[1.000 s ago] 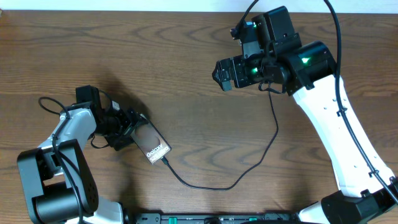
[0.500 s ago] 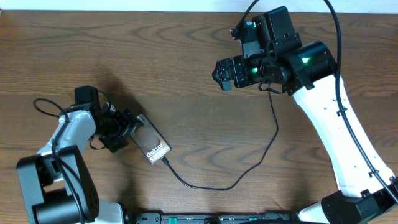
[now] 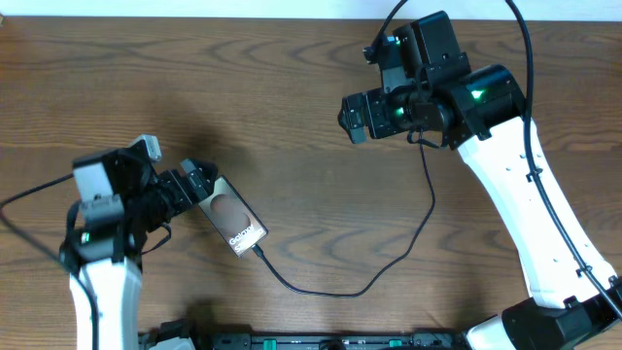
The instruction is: Plug charger to phone and switch on socket
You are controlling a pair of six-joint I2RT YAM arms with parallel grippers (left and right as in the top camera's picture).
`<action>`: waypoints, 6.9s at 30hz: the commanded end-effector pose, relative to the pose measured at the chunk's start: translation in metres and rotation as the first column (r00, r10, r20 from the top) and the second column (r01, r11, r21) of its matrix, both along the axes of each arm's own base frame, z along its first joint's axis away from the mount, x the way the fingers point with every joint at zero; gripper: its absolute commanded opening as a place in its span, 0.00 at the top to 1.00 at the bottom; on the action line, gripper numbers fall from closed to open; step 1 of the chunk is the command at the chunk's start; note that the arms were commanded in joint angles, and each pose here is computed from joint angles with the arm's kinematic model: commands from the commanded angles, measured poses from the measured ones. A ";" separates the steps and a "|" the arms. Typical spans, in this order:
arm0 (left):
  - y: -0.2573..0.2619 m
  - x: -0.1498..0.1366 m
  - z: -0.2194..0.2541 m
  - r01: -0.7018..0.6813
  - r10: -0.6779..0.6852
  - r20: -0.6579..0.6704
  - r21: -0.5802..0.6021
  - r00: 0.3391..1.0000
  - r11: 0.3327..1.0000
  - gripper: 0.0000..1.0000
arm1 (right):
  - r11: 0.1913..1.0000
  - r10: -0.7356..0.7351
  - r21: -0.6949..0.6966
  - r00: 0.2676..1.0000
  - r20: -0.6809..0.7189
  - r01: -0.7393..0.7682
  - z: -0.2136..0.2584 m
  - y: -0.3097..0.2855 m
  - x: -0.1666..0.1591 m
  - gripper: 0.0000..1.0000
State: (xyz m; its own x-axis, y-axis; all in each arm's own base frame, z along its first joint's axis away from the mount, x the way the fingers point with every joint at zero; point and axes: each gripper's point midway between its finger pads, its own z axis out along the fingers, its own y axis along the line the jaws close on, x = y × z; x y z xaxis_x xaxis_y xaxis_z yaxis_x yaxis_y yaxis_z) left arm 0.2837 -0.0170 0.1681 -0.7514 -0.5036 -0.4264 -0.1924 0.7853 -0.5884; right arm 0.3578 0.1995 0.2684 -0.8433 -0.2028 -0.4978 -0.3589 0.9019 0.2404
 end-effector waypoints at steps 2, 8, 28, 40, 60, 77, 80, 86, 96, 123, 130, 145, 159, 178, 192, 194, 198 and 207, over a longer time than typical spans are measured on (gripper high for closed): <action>-0.032 -0.009 0.064 0.183 -0.168 0.249 -0.041 0.954 0.982 0.02 | 0.984 -0.085 -0.156 0.996 0.039 0.090 -0.005 -0.034 0.007 0.01; -0.042 -0.012 0.100 0.240 -0.218 0.357 -0.017 0.908 0.971 0.00 | 0.925 -0.197 -0.317 0.978 0.062 0.207 -0.011 -0.082 0.010 0.01; -0.028 0.029 0.119 0.130 -0.195 0.220 0.277 0.956 0.952 0.00 | 0.834 -0.515 -0.235 0.857 -0.007 0.499 -0.014 -0.240 0.024 0.01; -0.027 0.038 0.126 0.046 -0.139 0.220 0.382 0.965 0.923 0.00 | 0.903 -0.414 0.154 0.908 0.065 0.401 0.012 -0.304 0.031 0.01; -0.027 0.035 0.122 0.052 -0.139 0.204 0.383 0.969 0.922 0.00 | 0.883 -0.374 0.261 0.921 -0.114 0.391 -0.114 -0.353 0.077 0.01; -0.027 0.034 0.120 0.057 -0.139 0.191 0.383 0.972 0.922 0.00 | 0.929 -0.311 0.136 0.924 -0.223 0.345 -0.176 -0.321 0.093 0.01; -0.027 0.033 0.119 0.059 -0.140 0.186 0.383 0.973 0.922 0.00 | 0.936 -0.302 0.119 0.929 -0.213 0.331 -0.177 -0.317 0.097 0.01; -0.027 0.033 0.118 0.061 -0.140 0.182 0.383 0.973 0.922 0.00 | 0.929 -0.318 0.123 0.923 -0.219 0.349 -0.185 -0.315 0.104 0.01; -0.026 0.031 0.116 0.065 -0.140 0.172 0.383 0.975 0.921 0.00 | 0.928 -0.316 0.126 0.921 -0.227 0.349 -0.189 -0.314 0.104 0.01; -0.026 0.029 0.114 0.069 -0.140 0.160 0.383 0.977 0.921 0.00 | 0.927 -0.296 0.145 0.911 -0.287 0.346 -0.226 -0.303 0.109 0.01; -0.026 0.028 0.113 0.071 -0.140 0.156 0.383 0.978 0.921 0.00 | 0.924 -0.297 0.150 0.907 -0.298 0.352 -0.226 -0.298 0.109 0.01; -0.026 0.028 0.112 0.072 -0.140 0.153 0.383 0.978 0.921 0.00 | 0.925 -0.253 0.195 0.911 -0.324 0.326 -0.224 -0.267 0.113 0.02; -0.026 0.028 0.112 0.072 -0.140 0.153 0.383 0.978 0.921 0.00 | 0.912 -0.222 0.227 0.876 -0.429 0.342 -0.253 -0.246 0.104 0.12; -0.026 0.028 0.112 0.072 -0.140 0.153 0.383 0.978 0.921 0.00 | 0.892 -0.392 0.040 0.815 -0.427 0.450 -0.245 -0.288 0.095 0.01; -0.026 0.028 0.112 0.072 -0.140 0.153 0.383 0.978 0.921 0.01 | 0.804 -0.595 -0.105 0.790 -0.146 0.586 -0.114 -0.341 0.078 0.01; -0.026 0.028 0.112 0.072 -0.140 0.153 0.383 0.978 0.921 0.00 | 0.785 -0.619 -0.109 0.776 -0.117 0.610 -0.096 -0.342 0.072 0.01; -0.026 0.028 0.112 0.072 -0.140 0.153 0.383 0.978 0.921 0.00 | 0.749 -0.663 -0.084 0.743 -0.087 0.658 -0.065 -0.336 0.060 0.01; -0.026 0.028 0.112 0.072 -0.140 0.153 0.383 0.978 0.921 0.00 | 0.655 -0.755 -0.106 0.652 -0.060 0.748 -0.023 -0.328 0.023 0.01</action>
